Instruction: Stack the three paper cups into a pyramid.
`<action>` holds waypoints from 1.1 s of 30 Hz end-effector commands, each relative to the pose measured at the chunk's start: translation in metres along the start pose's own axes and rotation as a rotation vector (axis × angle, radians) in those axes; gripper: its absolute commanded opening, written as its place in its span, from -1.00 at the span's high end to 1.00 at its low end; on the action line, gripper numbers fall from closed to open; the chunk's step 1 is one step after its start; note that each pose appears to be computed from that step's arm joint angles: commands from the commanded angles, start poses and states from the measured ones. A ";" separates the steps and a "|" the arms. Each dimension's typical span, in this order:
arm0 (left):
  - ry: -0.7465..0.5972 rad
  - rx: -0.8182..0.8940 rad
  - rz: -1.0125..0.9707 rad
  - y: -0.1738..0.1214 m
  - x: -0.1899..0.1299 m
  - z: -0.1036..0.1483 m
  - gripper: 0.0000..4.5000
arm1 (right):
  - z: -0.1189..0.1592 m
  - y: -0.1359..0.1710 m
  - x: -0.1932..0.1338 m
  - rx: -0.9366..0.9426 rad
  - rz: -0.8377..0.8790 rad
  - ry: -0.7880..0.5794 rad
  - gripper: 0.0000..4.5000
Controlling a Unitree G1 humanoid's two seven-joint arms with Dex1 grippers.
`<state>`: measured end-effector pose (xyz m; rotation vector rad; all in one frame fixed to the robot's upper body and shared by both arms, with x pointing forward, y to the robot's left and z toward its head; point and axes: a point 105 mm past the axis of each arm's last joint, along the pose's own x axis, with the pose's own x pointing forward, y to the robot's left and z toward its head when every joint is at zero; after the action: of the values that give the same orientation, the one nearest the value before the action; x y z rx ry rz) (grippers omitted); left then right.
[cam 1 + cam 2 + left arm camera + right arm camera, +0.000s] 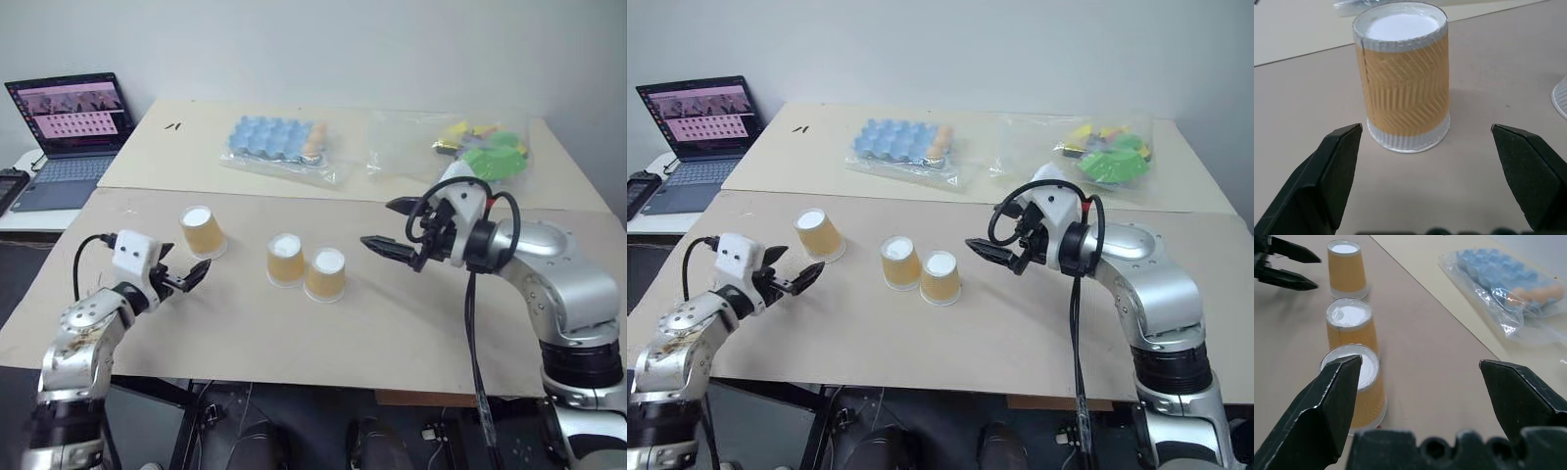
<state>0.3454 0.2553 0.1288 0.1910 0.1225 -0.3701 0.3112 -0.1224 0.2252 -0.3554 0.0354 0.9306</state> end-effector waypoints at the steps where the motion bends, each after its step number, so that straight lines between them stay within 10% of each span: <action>1: -0.054 0.060 -0.009 0.009 0.013 0.019 -1.00 | 0.014 0.023 -0.006 -0.031 0.106 -0.040 -0.99; 20: -0.115 0.089 -0.110 0.008 0.046 0.045 -1.00 | 0.005 0.044 -0.002 -0.023 0.192 -0.017 -0.99; 26: -0.116 0.072 -0.113 0.007 0.047 0.046 -0.25 | 0.004 0.042 0.000 -0.021 0.178 -0.017 -1.00; 33: -0.229 0.046 -0.146 -0.005 0.059 0.085 -0.25 | 0.003 0.036 0.000 -0.018 0.149 -0.011 -1.00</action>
<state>0.4018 0.2233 0.1644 0.1855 0.0204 -0.5154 0.2816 -0.1010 0.2087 -0.3385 0.0916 1.0972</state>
